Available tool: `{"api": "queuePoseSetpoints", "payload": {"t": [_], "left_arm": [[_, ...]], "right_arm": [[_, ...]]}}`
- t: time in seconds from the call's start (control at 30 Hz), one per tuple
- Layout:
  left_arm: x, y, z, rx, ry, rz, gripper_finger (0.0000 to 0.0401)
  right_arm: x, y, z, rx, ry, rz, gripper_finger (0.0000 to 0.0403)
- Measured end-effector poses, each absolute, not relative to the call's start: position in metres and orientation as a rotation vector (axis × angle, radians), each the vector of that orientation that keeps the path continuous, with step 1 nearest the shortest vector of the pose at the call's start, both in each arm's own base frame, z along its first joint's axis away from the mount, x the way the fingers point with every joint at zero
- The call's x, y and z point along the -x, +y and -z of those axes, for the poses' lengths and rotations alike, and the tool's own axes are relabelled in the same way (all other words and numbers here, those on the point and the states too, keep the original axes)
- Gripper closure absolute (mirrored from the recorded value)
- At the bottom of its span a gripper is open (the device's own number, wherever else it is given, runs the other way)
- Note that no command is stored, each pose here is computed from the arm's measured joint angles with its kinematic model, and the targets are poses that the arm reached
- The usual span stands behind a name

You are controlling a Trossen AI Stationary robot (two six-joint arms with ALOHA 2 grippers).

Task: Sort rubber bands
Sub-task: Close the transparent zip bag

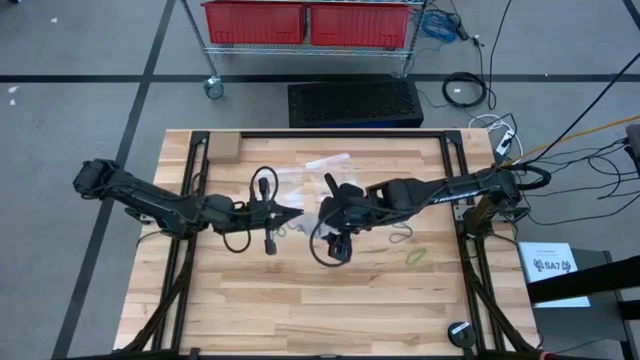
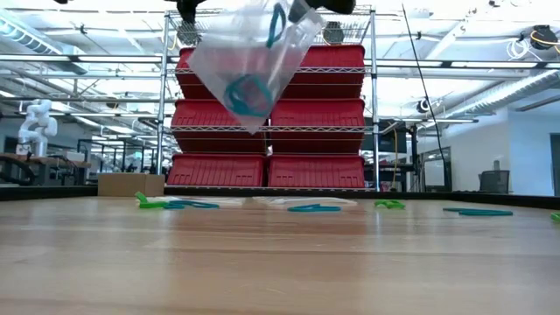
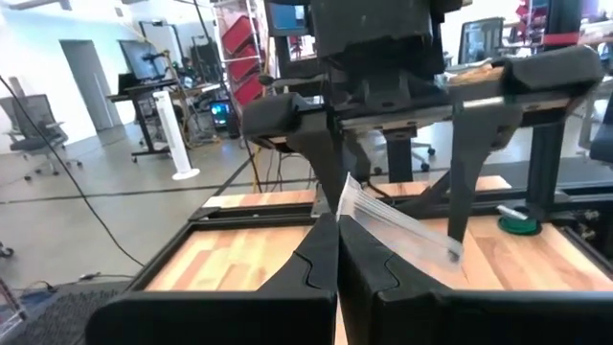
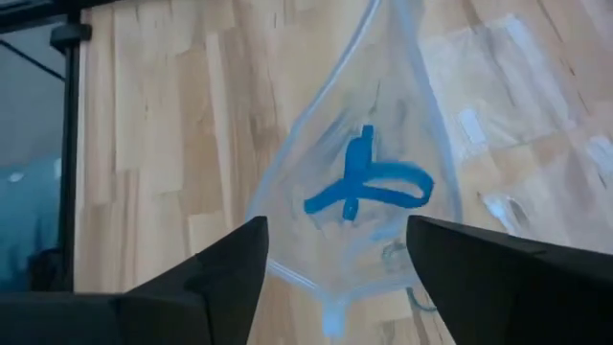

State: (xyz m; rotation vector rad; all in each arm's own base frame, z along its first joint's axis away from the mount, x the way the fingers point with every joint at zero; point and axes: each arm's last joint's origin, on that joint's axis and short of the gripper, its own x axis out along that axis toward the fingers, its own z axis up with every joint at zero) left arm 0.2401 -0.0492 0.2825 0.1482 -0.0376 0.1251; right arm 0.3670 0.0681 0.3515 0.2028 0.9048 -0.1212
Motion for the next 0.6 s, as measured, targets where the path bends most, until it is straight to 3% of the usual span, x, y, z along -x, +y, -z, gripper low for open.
{"api": "queuePoseSetpoints", "payload": {"t": [0.33, 0.6], "left_arm": [[-0.256, -0.053, -0.270, -0.146, -0.043, -0.124, 0.0401], [-0.259, -0.053, -0.264, -0.154, -0.019, -0.124, 0.0401]], "right_arm": [[-0.349, 0.066, -0.386, -0.183, 0.962, 0.126, 0.0195], [-0.320, 0.080, -0.393, -0.109, 1.137, 0.196, 0.0217]]}}
